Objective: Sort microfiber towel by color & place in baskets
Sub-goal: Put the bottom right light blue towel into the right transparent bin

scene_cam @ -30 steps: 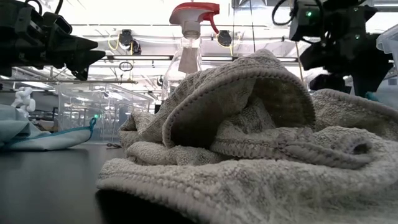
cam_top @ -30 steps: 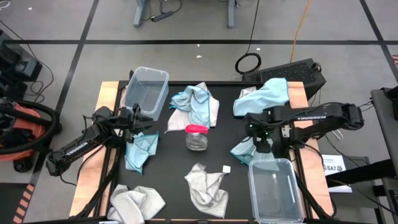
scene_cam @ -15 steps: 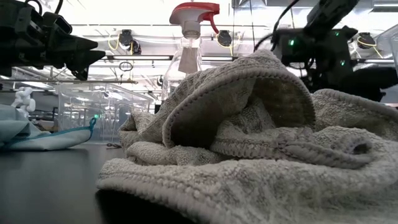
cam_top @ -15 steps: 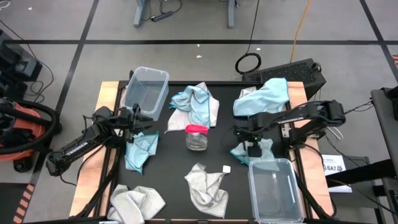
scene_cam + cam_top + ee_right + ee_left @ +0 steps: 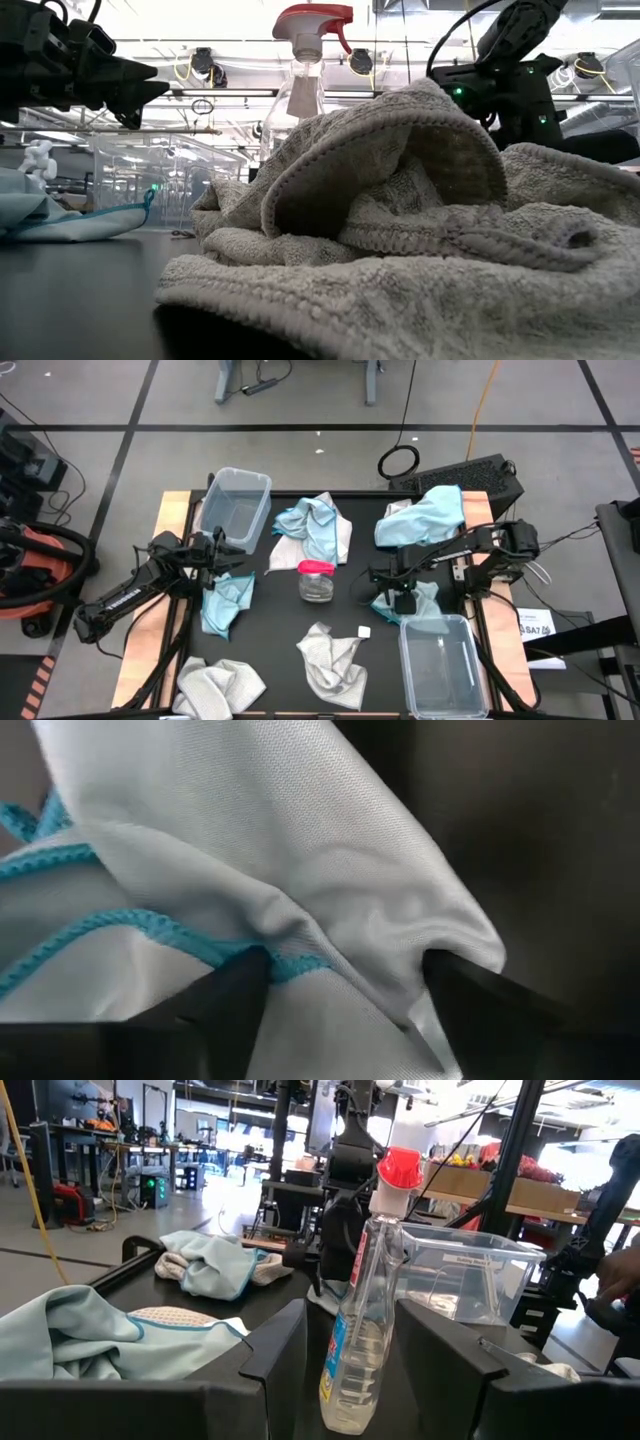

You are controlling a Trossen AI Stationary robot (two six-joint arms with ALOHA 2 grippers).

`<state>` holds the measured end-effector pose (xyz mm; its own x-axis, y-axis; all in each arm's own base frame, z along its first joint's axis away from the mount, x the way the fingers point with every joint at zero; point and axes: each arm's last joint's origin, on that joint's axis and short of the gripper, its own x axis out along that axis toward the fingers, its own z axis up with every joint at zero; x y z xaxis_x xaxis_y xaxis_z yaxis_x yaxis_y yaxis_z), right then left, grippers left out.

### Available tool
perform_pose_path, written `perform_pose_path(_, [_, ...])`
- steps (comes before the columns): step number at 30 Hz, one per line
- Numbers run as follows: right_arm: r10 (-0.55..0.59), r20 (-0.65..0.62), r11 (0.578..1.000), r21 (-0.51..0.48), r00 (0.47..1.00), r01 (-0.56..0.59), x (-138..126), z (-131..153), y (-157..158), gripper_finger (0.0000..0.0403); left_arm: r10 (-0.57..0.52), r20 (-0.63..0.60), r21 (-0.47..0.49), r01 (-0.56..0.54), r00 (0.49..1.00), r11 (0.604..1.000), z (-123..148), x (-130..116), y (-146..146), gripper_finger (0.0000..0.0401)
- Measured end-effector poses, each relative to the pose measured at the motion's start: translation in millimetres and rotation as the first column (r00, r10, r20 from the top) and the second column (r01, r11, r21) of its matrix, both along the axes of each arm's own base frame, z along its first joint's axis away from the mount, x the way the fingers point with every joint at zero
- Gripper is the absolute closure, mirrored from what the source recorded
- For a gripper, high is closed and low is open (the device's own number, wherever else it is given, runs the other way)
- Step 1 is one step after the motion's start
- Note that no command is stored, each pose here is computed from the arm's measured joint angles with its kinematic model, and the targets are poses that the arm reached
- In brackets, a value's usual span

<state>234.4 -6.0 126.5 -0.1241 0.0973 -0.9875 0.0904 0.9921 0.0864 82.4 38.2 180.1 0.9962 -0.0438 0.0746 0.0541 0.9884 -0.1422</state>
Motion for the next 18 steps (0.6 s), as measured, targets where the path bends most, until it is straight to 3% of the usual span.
perform_pose_path(9, [-0.01,0.054,0.999,0.049,0.998,0.008,-2,9,2,0.0378,0.0,0.0,0.0,0.0,1.0,1.0,0,0,0,0.024])
perform_pose_path(18, [0.023,0.152,1.0,-0.012,0.988,-0.021,5,47,0,0.0388,0.0,0.0,0.0,0.0,1.0,1.0,0,0,0,0.024])
